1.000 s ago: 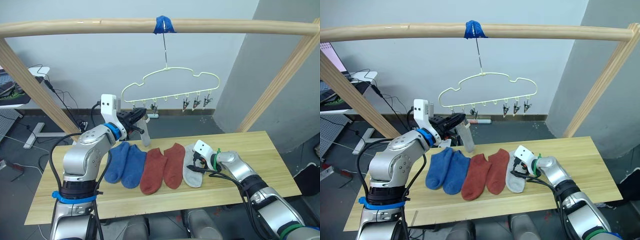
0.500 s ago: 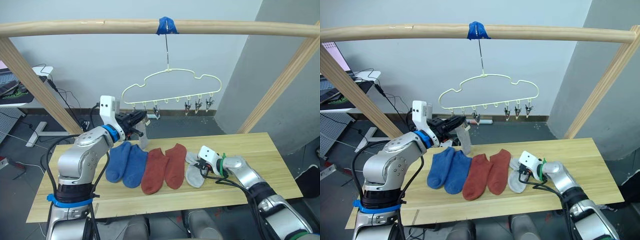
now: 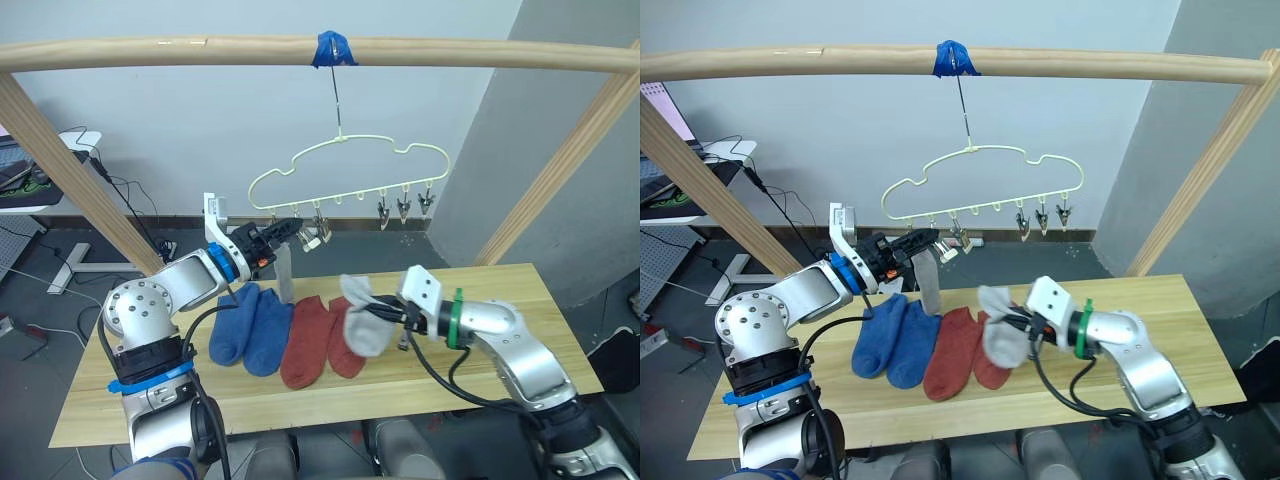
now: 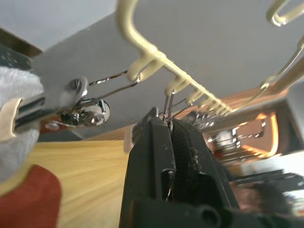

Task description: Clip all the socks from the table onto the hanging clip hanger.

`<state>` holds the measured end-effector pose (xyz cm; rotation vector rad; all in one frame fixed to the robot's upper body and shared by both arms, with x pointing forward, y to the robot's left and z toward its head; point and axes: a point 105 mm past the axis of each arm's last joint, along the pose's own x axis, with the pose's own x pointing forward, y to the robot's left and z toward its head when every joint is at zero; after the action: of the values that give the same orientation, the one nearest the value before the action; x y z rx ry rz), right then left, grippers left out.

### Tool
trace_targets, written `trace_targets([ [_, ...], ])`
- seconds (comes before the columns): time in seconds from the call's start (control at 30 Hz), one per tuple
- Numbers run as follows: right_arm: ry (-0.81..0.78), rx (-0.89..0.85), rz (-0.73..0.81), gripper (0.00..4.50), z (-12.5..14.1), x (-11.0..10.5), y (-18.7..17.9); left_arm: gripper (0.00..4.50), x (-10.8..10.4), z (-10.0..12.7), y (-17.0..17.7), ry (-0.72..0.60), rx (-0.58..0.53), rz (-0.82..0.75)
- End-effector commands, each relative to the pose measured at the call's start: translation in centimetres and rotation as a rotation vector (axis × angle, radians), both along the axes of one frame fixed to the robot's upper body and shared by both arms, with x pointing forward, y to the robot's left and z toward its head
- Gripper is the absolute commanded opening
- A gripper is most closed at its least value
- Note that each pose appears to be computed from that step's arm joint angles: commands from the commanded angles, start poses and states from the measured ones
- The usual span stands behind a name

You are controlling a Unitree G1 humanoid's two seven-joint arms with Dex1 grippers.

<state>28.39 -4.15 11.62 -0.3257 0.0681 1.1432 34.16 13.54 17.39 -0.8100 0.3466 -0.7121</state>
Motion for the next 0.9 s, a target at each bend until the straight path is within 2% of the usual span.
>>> trace_targets([
  [0.03,-0.058,0.061,0.009,0.01,2.5,0.4,1.7,0.00,-0.4,1.4,-0.4,-0.037,-0.009,-0.031],
  [0.13,-0.070,0.069,0.003,0.01,2.8,0.9,2.3,0.00,-0.5,1.7,-0.6,-0.037,-0.018,-0.035],
  [0.23,-0.079,0.089,0.002,0.01,3.3,1.1,2.6,0.00,-0.7,1.3,-0.6,-0.044,0.036,-0.042],
  [0.3,-0.087,0.090,0.002,0.01,3.4,1.2,2.7,0.00,-0.7,1.4,-0.7,-0.037,-0.005,-0.036],
  [0.57,-0.123,0.027,0.003,0.01,2.6,1.8,2.7,0.00,-0.9,2.0,-0.6,-0.046,-0.026,-0.034],
  [0.9,-0.170,0.069,-0.018,0.01,3.7,2.7,3.3,0.00,-1.8,1.8,-0.9,-0.079,0.034,-0.078],
])
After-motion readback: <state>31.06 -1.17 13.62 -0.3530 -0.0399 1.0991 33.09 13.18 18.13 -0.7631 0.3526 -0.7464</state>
